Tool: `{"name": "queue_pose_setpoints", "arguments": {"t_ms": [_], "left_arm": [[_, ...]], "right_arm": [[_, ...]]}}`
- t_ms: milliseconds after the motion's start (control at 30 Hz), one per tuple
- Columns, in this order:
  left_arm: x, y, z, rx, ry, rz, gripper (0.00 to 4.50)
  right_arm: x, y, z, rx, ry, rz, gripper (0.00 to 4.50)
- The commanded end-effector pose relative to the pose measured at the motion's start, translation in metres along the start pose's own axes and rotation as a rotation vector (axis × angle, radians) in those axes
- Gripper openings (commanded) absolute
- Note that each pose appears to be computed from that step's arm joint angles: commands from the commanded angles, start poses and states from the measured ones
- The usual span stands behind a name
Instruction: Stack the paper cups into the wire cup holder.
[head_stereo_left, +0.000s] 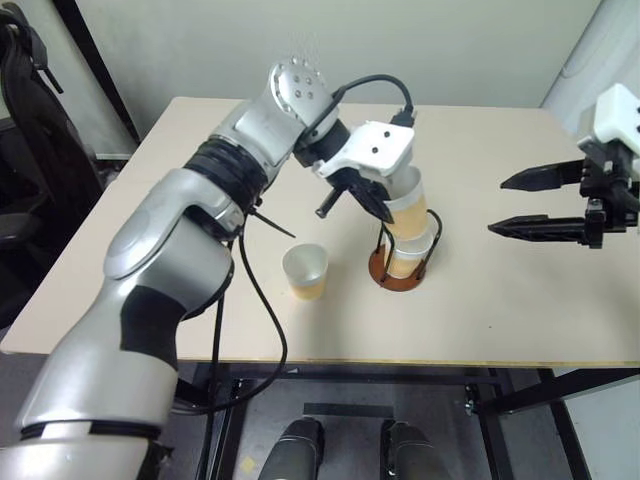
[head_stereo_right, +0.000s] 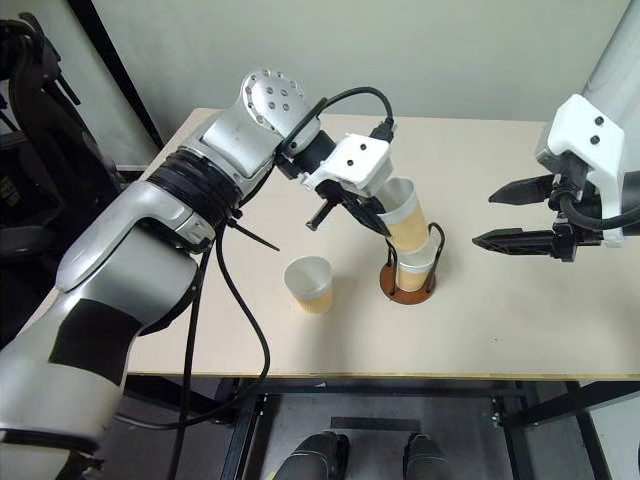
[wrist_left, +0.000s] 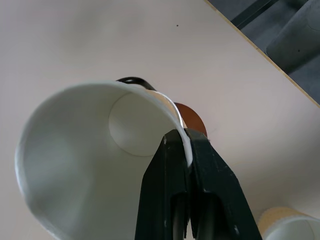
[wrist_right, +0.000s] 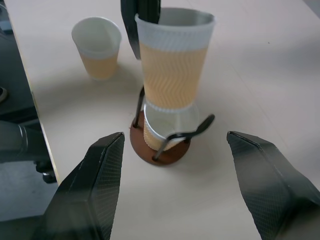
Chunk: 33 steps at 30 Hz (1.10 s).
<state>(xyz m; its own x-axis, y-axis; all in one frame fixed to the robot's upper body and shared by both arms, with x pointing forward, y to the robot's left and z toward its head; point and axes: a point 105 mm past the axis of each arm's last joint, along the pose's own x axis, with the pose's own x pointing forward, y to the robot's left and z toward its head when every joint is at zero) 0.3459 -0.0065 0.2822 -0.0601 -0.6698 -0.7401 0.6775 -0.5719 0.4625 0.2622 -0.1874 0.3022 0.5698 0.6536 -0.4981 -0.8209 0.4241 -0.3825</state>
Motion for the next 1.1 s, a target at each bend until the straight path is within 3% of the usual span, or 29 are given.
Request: {"name": "queue_pose_setpoints", "arguments": {"t_ms": [33, 1033, 1100], "left_arm": [[-0.006, 0.005, 0.014, 0.069, 0.008, -0.014, 0.05], [0.027, 0.007, 0.004, 0.160, 0.074, -0.059, 0.05], [0.028, 0.009, 0.008, 0.141, 0.045, -0.049, 0.43]], "right_arm": [[-0.012, 0.000, 0.009, -0.034, -0.019, -0.053, 3.39], [-0.011, 0.008, 0.007, -0.015, -0.027, -0.064, 3.39], [-0.011, 0.008, 0.007, -0.015, -0.026, -0.062, 3.39]]}}
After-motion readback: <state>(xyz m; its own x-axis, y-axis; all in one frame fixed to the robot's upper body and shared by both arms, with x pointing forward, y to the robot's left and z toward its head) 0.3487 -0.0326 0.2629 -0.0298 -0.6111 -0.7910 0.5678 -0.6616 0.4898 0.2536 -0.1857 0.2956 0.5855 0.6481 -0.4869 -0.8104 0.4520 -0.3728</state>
